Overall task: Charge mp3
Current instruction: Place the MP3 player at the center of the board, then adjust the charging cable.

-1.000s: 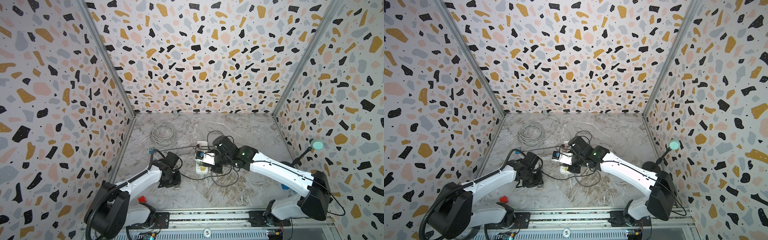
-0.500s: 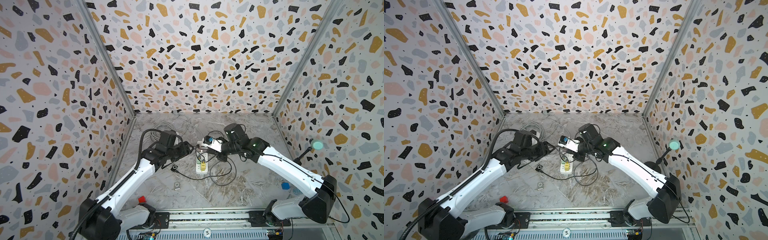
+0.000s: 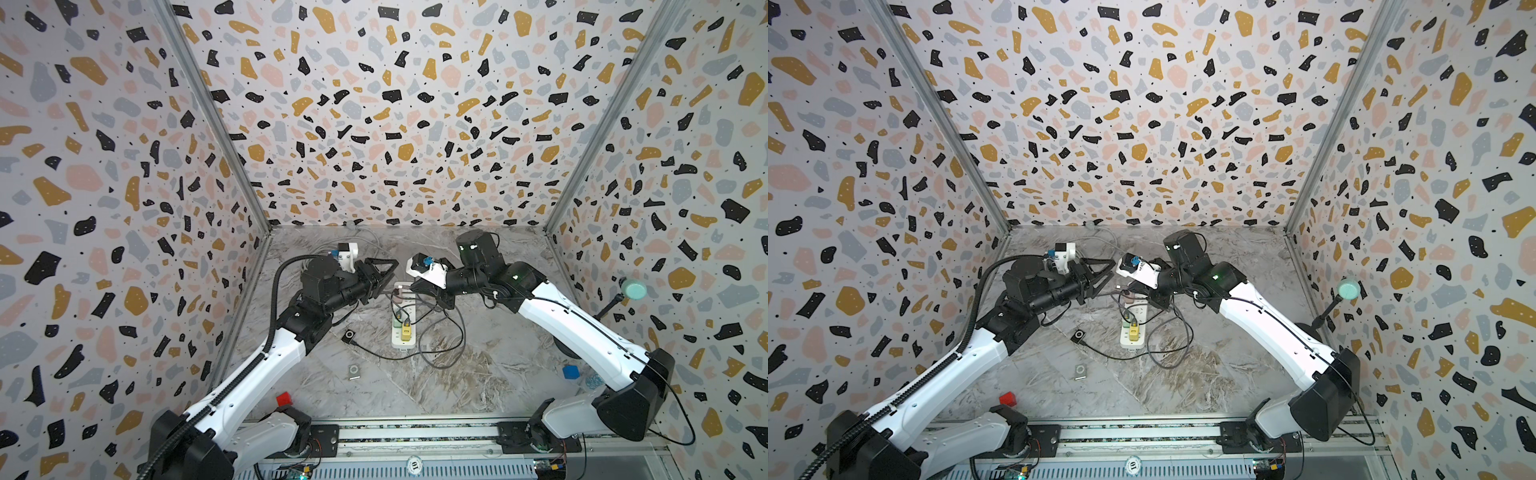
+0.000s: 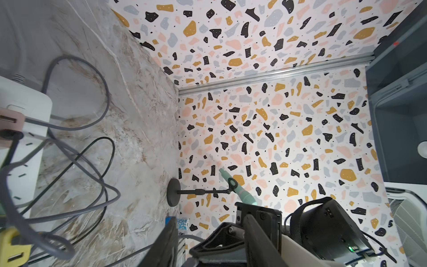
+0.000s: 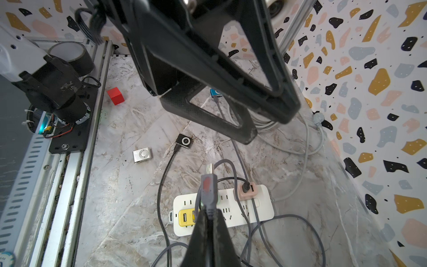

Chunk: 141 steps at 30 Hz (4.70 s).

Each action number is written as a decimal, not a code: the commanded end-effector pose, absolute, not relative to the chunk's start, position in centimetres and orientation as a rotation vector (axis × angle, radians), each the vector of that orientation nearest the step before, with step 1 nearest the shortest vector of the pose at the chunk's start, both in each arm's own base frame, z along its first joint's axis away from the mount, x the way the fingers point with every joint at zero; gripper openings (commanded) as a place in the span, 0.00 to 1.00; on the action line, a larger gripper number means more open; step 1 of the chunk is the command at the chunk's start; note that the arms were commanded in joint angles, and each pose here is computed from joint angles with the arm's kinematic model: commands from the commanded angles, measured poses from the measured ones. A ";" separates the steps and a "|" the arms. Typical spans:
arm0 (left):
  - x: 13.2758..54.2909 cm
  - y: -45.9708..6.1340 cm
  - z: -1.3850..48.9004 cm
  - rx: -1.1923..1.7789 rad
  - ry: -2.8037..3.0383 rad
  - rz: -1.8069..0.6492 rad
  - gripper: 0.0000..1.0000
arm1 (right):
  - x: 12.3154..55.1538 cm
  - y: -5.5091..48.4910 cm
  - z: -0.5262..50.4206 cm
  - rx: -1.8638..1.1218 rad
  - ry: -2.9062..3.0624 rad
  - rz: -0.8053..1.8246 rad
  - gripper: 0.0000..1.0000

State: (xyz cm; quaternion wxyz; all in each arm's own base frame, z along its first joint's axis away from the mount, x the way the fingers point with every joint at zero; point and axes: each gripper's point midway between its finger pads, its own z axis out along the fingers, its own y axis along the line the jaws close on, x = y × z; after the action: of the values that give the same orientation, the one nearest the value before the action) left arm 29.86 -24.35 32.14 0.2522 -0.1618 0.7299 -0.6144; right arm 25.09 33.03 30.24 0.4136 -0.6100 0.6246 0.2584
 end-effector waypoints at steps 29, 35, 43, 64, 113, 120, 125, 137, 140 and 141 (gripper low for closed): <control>27.2 -27.0 29.4 -0.349 2.088 -1.814 0.00 | 24.5 33.0 30.9 -1.502 1.566 0.722 0.00; 27.5 -27.0 29.5 -0.359 2.079 -1.809 0.00 | 26.0 33.0 32.2 -1.361 1.635 0.733 0.22; 32.1 -26.6 35.1 -0.538 1.707 -1.975 0.00 | 25.6 30.7 44.5 -0.296 1.811 1.595 0.49; 32.4 -26.6 36.4 -0.561 1.651 -2.036 0.00 | 26.4 31.7 39.0 0.156 1.767 2.065 0.49; 31.3 -27.7 34.0 -0.469 1.772 -2.004 0.00 | 29.7 32.9 36.8 0.122 1.802 2.055 0.07; 30.7 -27.8 33.0 -0.455 1.813 -1.976 0.00 | 29.9 32.6 37.1 0.127 1.795 2.055 0.17; 30.7 -28.2 33.2 -0.431 1.817 -1.975 0.00 | 30.1 32.5 37.1 0.133 1.792 2.058 0.16; 30.5 -28.1 31.3 -0.408 1.901 -1.887 0.06 | 29.9 32.3 37.0 0.113 1.792 2.057 0.00; 30.6 -25.8 25.8 -0.370 2.204 -1.486 0.35 | 29.4 32.1 37.2 0.063 1.802 2.013 0.00; 30.2 -23.8 23.6 -0.355 2.325 -1.264 0.44 | 29.2 32.0 37.3 0.036 1.813 1.982 0.00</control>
State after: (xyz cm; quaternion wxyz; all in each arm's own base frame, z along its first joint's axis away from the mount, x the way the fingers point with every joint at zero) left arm 32.14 -26.63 30.58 0.2526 -0.1641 0.7161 -0.6296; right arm 30.14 32.97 32.83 0.1663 0.0657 0.6859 0.7054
